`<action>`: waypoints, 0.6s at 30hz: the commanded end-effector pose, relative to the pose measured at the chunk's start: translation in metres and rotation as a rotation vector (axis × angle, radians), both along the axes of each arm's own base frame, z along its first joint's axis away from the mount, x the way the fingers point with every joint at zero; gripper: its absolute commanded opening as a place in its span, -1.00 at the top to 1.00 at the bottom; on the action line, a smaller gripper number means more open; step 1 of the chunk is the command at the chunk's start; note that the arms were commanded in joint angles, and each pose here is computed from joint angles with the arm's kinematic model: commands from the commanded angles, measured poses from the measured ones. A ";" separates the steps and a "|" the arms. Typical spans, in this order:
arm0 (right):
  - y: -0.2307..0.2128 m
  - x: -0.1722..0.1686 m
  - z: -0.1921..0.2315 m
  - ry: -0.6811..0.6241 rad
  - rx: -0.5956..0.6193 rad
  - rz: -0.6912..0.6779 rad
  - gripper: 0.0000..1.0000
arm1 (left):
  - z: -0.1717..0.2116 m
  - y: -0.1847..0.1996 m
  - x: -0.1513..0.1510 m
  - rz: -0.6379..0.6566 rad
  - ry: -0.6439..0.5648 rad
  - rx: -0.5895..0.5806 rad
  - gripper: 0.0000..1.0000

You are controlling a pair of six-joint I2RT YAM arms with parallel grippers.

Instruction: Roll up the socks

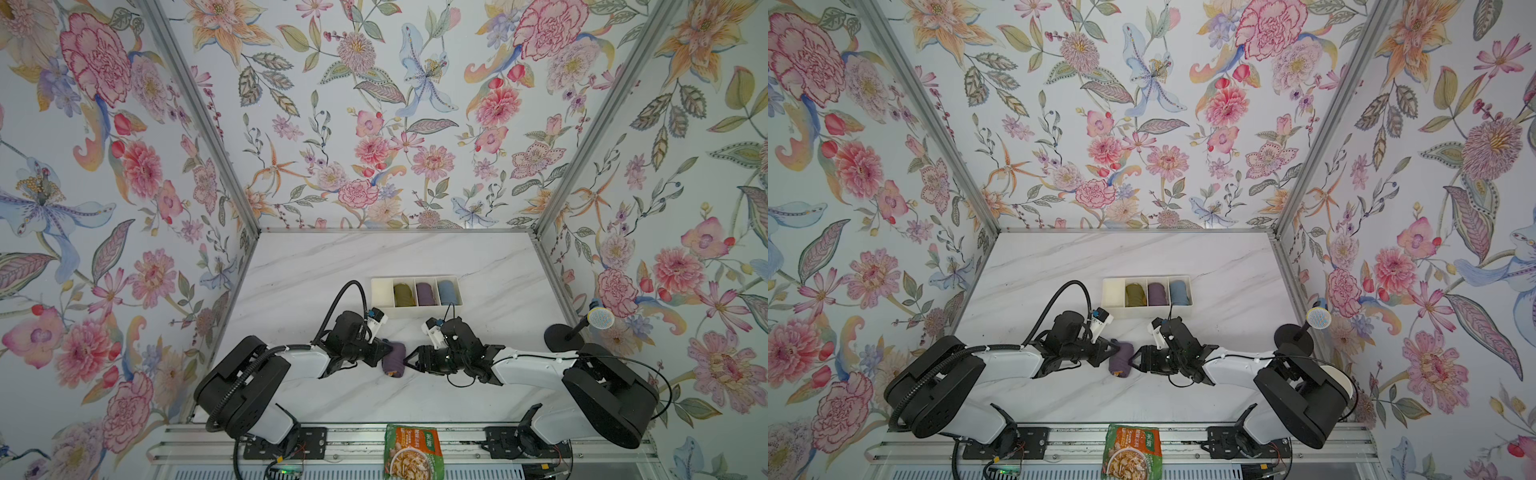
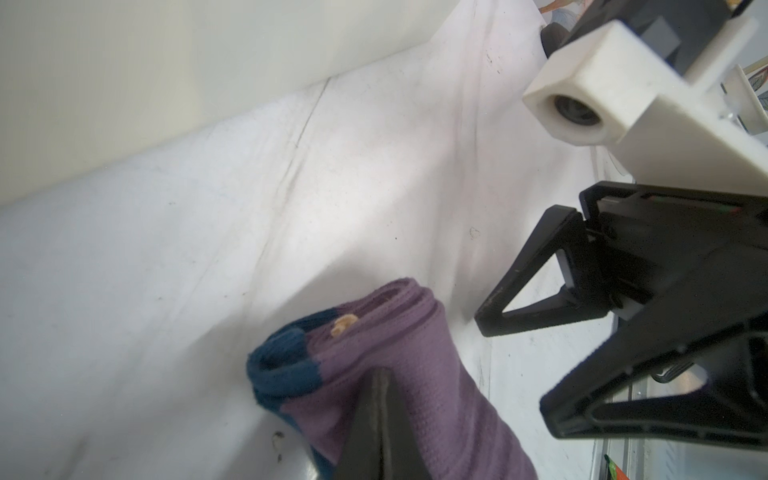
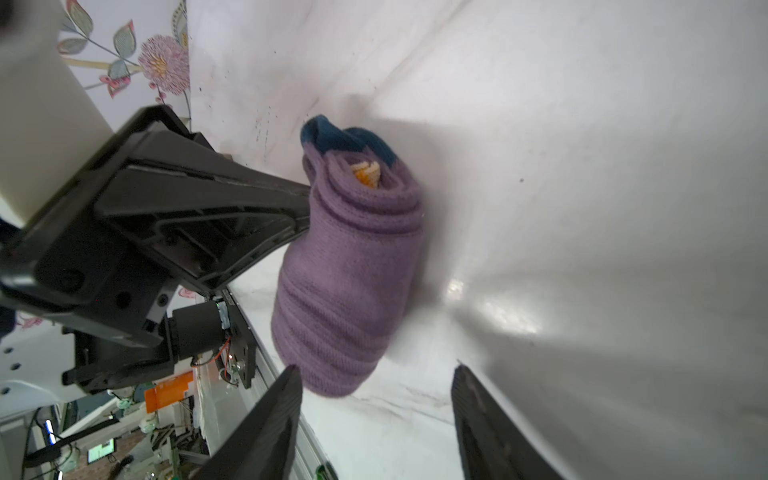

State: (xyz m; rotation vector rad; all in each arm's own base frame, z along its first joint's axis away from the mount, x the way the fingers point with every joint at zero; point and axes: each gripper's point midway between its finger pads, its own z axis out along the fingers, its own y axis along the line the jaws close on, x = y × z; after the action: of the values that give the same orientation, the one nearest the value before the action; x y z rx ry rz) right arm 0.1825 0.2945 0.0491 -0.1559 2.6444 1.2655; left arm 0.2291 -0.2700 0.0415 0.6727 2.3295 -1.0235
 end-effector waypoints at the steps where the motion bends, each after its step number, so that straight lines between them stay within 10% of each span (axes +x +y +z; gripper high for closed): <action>1: 0.004 0.005 0.001 0.021 0.053 -0.041 -0.21 | -0.046 0.026 -0.032 0.014 0.150 0.145 1.00; 18: 0.024 -0.008 -0.015 0.097 0.085 -0.028 -0.35 | -0.047 0.025 -0.033 0.017 0.152 0.129 1.00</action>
State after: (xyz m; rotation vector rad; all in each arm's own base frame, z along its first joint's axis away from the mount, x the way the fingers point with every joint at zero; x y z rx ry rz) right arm 0.1798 0.3170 0.0426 -0.0711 2.6266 1.4046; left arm 0.2287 -0.2697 0.0413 0.6696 2.3131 -1.0286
